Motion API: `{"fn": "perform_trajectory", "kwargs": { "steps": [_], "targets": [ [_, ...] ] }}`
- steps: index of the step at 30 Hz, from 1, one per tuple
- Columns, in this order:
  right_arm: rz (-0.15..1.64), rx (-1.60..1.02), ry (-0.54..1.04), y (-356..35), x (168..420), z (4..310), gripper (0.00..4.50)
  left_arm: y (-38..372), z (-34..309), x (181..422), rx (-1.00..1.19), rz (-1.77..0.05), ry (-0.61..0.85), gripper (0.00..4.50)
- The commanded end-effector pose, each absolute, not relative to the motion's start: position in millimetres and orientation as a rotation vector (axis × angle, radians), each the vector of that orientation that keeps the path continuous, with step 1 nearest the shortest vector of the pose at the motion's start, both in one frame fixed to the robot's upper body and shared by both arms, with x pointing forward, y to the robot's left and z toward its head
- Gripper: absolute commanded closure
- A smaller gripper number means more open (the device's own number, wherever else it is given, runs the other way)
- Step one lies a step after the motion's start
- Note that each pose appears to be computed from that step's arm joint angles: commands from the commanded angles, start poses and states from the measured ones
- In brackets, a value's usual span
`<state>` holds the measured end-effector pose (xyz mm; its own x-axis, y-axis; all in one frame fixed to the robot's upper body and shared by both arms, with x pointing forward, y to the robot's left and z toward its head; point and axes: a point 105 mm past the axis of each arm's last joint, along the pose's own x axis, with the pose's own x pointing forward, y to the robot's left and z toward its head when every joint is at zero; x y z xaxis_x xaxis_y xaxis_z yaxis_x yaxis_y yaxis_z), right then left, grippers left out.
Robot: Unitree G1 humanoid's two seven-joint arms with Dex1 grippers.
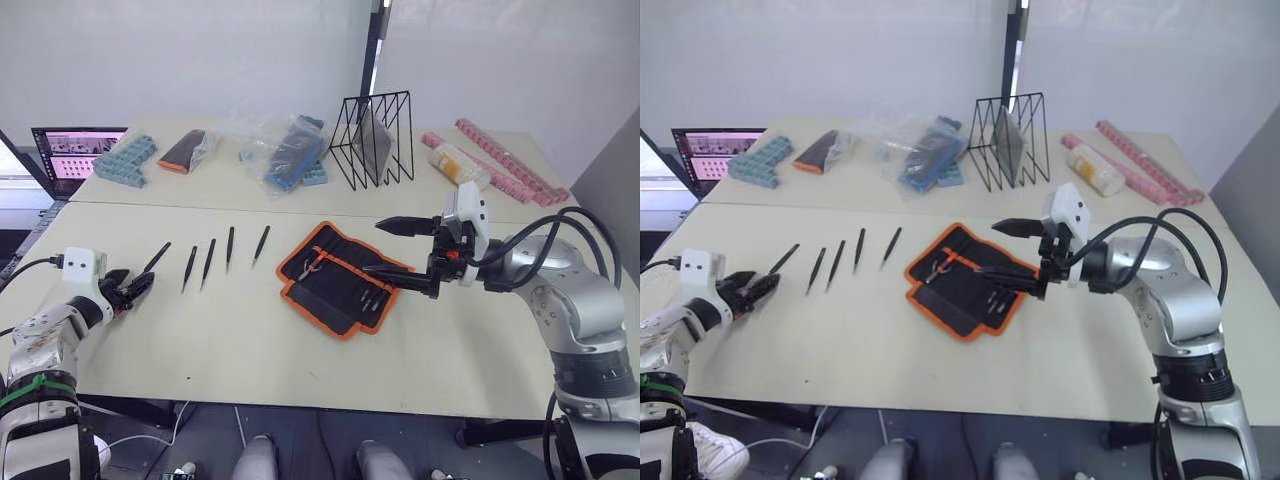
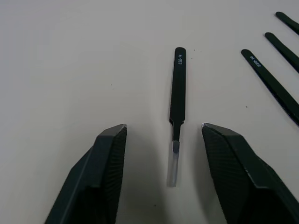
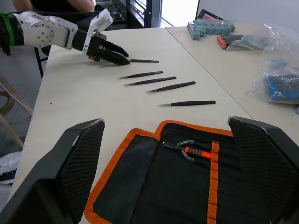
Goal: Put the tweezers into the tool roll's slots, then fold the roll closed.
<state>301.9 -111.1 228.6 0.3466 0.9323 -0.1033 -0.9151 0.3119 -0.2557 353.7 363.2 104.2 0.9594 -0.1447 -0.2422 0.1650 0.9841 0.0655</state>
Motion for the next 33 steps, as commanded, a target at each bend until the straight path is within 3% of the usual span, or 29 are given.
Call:
{"fn": "perform_trajectory", "kwargs": {
  "steps": [1,5,14,18,22,23,33],
  "targets": [
    [1.215,-0.326,-0.136,-108.9,295.6,241.9,0.0,356.6,91.6,357.4,0.102,-0.191,0.314,3.23],
    [1.213,-0.391,-0.137,-108.3,295.4,241.0,0.0,353.9,100.1,365.0,0.119,-0.201,0.282,4.47],
    [1.096,-0.415,-0.189,-116.0,306.5,244.0,0.0,358.6,124.4,364.3,0.141,-0.194,0.176,4.47],
    [1.009,-0.566,-0.032,-142.9,324.8,202.1,0.0,330.9,158.2,361.9,0.228,-0.334,0.073,4.47],
    [1.02,-0.446,0.024,-148.9,328.5,184.8,0.0,292.7,184.8,356.1,0.271,-0.469,0.015,4.47],
    [1.025,-0.423,0.03,-148.7,328.6,183.1,0.53,285.1,189.3,354.5,0.271,-0.493,0.008,4.5],
    [0.985,-0.357,0.025,-143.7,344.8,158.1,3.9,184.4,202.1,344.9,0.221,-0.73,0.084,4.5]
  ]
}}
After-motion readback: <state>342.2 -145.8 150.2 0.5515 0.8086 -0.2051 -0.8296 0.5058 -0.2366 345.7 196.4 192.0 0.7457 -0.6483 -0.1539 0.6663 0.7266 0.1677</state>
